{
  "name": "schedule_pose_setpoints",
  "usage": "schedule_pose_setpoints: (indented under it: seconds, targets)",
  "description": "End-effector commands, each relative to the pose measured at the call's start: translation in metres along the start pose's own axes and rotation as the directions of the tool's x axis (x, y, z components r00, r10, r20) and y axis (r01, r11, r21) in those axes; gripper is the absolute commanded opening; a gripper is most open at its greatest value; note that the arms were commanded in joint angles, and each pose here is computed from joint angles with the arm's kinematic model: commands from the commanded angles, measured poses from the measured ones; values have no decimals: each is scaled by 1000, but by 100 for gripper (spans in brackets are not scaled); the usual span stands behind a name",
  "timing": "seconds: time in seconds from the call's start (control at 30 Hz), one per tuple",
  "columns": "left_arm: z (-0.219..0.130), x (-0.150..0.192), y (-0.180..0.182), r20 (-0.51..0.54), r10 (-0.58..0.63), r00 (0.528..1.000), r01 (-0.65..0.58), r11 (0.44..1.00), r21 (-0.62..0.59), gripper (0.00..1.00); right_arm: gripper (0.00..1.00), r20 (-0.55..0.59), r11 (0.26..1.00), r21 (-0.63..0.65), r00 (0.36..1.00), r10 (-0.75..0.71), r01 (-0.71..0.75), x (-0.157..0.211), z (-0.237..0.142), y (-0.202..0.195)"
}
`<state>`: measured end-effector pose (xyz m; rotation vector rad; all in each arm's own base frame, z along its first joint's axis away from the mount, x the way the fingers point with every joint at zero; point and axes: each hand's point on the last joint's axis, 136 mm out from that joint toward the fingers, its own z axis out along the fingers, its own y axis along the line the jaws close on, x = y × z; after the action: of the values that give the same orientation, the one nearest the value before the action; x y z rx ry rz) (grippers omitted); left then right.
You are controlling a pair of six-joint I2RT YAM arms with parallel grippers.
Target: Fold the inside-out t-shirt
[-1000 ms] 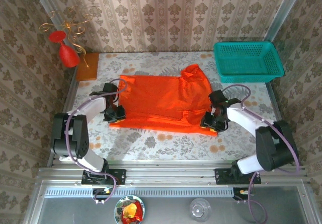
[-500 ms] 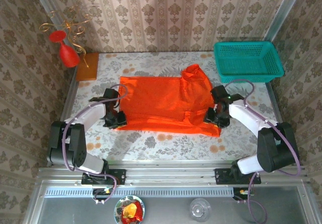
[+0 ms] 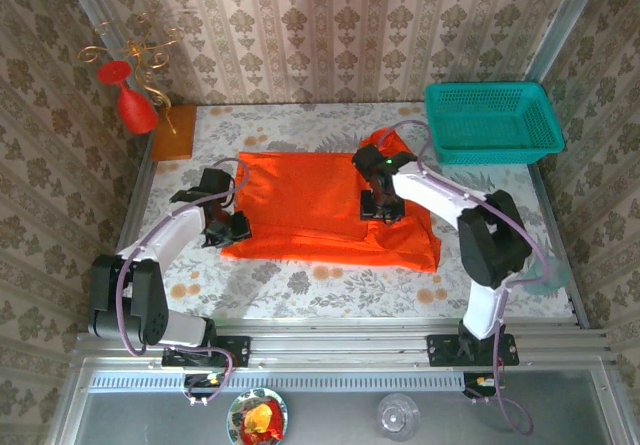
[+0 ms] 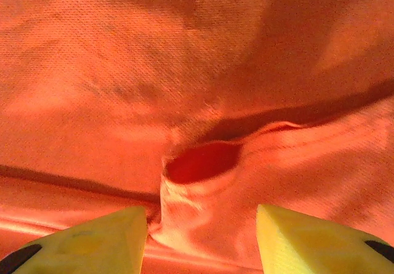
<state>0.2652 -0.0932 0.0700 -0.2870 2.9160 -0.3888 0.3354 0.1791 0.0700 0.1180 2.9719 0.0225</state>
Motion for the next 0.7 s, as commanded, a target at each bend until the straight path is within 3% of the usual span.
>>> schedule_pose_setpoints:
  seconds: [0.0,0.17,0.4,0.67]
  targets:
    - [-1,1,-5,-5,-5,1000,5,1000,22,23,51,-46,994,103,999,-20,25,7,10,-9]
    - [3,3,-4,-13,-9,1000,9,1000,27,22,40,-54,996,86,998,-24,28,10,19,-3]
    - [5,2,-5,-17,-5,1000,6,1000,27,22,0,19,995,101,1000,-9,7,0,-6,-9]
    - [5,0,-5,-13,-4,1000,4,1000,22,22,0,60,996,90,998,-8,3,-8,-18,-7]
